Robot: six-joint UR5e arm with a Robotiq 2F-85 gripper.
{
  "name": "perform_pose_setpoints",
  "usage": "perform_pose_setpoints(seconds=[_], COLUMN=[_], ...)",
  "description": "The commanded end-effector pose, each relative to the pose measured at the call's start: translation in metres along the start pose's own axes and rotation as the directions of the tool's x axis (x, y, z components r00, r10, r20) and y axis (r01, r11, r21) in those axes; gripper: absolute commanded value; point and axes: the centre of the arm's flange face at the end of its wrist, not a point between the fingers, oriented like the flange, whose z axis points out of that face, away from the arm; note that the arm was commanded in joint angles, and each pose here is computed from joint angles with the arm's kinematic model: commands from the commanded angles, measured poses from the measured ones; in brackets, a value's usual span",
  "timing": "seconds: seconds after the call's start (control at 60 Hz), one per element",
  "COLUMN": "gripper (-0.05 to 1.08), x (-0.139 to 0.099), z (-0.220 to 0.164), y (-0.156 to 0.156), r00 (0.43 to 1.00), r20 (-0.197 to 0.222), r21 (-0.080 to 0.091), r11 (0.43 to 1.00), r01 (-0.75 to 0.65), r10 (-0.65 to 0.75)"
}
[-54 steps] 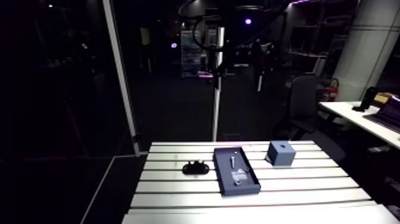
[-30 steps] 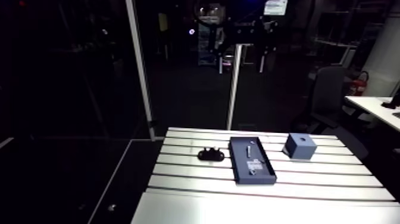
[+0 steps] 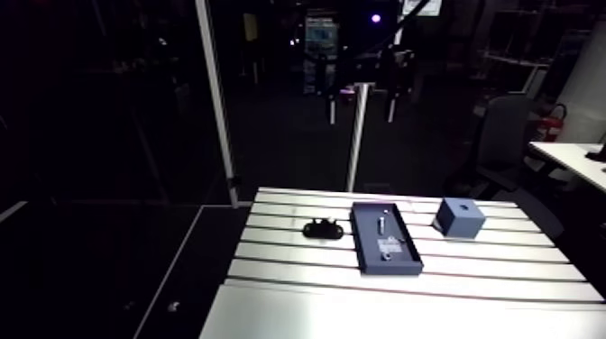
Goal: Pick up the M10 bolt and insert it into the hex recess until seated.
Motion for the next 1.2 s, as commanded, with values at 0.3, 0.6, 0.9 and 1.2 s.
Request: perform_pose_setpoints(seconds=[0.3, 0.6, 0.9, 1.2], gripper=[0.01, 0.01, 0.02, 0.17], x=[0.003, 0.005, 0.011, 0.015], z=[0.080, 0.108, 0.131, 0.152], y=[-0.007, -0.012, -0.012, -0.014], r00=[0.991, 0.990, 0.990, 0.990], r20=[-0.133, -0.141, -0.142, -0.137], r21=[0.024, 0.066, 0.065, 0.066], r11=[1.000, 0.998, 0.998, 0.998], r01=[-0.002, -0.003, -0.009, -0.013], r10=[0.005, 0.013, 0.018, 0.022])
